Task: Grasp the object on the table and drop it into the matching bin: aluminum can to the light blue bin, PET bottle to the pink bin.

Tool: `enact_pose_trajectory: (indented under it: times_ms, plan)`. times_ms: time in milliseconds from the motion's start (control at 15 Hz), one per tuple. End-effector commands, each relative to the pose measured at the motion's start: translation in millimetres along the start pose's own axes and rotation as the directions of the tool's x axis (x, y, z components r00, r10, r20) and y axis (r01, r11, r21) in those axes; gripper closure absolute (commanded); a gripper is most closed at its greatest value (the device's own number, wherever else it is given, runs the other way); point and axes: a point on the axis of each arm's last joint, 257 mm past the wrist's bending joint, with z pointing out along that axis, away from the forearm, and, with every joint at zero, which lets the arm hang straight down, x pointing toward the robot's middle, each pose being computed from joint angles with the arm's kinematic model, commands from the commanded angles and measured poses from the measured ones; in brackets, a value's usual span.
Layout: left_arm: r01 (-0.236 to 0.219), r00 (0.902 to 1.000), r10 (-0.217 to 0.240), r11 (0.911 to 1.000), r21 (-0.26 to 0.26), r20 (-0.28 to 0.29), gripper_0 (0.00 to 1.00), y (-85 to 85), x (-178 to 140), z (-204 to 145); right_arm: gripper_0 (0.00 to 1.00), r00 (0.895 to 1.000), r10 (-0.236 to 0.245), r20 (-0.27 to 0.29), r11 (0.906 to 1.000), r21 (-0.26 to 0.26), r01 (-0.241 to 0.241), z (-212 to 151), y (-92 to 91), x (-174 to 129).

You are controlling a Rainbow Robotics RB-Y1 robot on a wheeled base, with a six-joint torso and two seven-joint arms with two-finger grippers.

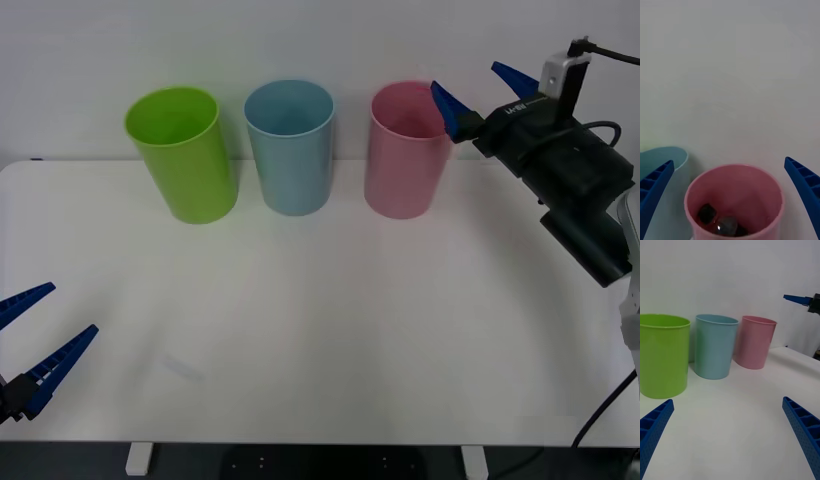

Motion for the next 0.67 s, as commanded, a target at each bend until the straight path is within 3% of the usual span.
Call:
enact_pose_trajectory:
  times_ms: [67, 400, 667]
  plan:
    - [0.000, 1.0000, 0.000, 1.0000, 0.000, 0.000, 0.00, 0.0, 0, 0, 0.00, 1.000, 0.009, -0.002, 1.0000, 0.001, -0.009, -33, 2.3, 3]
    - [0.000, 1.0000, 0.000, 1.0000, 0.000, 0.000, 0.00, 0.0, 0, 0, 0.00, 1.000, 0.017, -0.025, 0.9998, 0.012, -0.017, -92, 3.2, 13]
    - [0.000, 1.0000, 0.000, 1.0000, 0.000, 0.000, 0.00, 0.0, 0, 0, 0.00, 0.997, 0.003, -0.071, 0.9999, -0.011, -0.004, -135, 5.7, 29]
